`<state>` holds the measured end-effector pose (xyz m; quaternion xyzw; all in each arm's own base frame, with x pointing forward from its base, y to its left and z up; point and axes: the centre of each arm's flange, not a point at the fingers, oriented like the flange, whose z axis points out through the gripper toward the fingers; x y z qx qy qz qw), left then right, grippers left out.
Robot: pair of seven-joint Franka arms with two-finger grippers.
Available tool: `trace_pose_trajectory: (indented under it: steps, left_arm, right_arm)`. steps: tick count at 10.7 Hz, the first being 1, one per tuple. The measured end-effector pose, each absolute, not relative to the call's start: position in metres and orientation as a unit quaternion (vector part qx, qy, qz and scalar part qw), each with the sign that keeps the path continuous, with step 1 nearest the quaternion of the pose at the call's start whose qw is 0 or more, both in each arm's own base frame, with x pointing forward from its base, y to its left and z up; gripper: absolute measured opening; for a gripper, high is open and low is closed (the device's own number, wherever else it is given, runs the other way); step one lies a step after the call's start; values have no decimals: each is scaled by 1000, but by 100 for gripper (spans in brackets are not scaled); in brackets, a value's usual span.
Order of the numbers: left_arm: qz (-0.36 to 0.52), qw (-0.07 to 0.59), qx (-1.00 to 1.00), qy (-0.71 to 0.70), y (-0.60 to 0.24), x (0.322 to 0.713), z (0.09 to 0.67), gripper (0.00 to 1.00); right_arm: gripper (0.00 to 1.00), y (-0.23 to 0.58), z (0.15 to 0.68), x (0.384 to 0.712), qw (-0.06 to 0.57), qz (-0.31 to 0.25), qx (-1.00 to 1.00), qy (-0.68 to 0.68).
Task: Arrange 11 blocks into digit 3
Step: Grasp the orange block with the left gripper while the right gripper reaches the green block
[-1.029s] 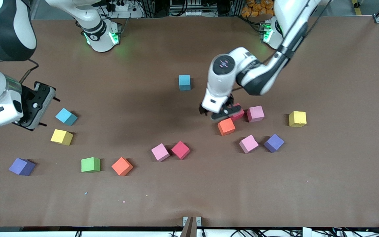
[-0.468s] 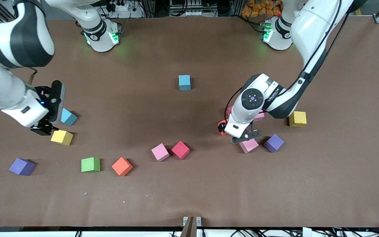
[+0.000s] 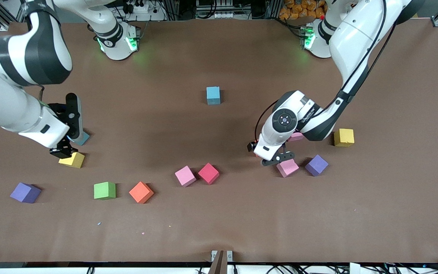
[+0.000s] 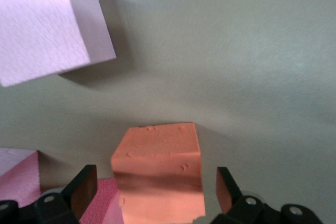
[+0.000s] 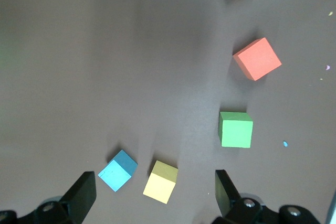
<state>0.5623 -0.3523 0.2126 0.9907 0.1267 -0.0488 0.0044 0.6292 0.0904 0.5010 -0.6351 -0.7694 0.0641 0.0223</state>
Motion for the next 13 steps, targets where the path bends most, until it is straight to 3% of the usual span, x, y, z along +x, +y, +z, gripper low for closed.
trace_pose_trajectory:
  steps: [3, 6, 7, 10, 13]
  left_arm:
    - [-64, 2, 990, 125, -354, 558, 194, 100]
    - [-61, 4, 990, 126, -355, 561, 197, 77]
    - [-59, 6, 990, 128, -355, 563, 199, 61]
    - [-48, 13, 989, 138, -351, 575, 210, 60]
    - [-43, 10, 985, 164, -350, 584, 226, 60]
  right_arm:
    - [100, 80, 443, 651, 32, 78, -640, -764]
    - [100, 79, 402, 667, 26, 74, -637, -767]
    - [100, 79, 390, 675, 11, 58, -635, -771]
    - [100, 67, 338, 683, -44, 1, -623, -781]
    - [100, 64, 300, 681, -62, -15, -611, -789]
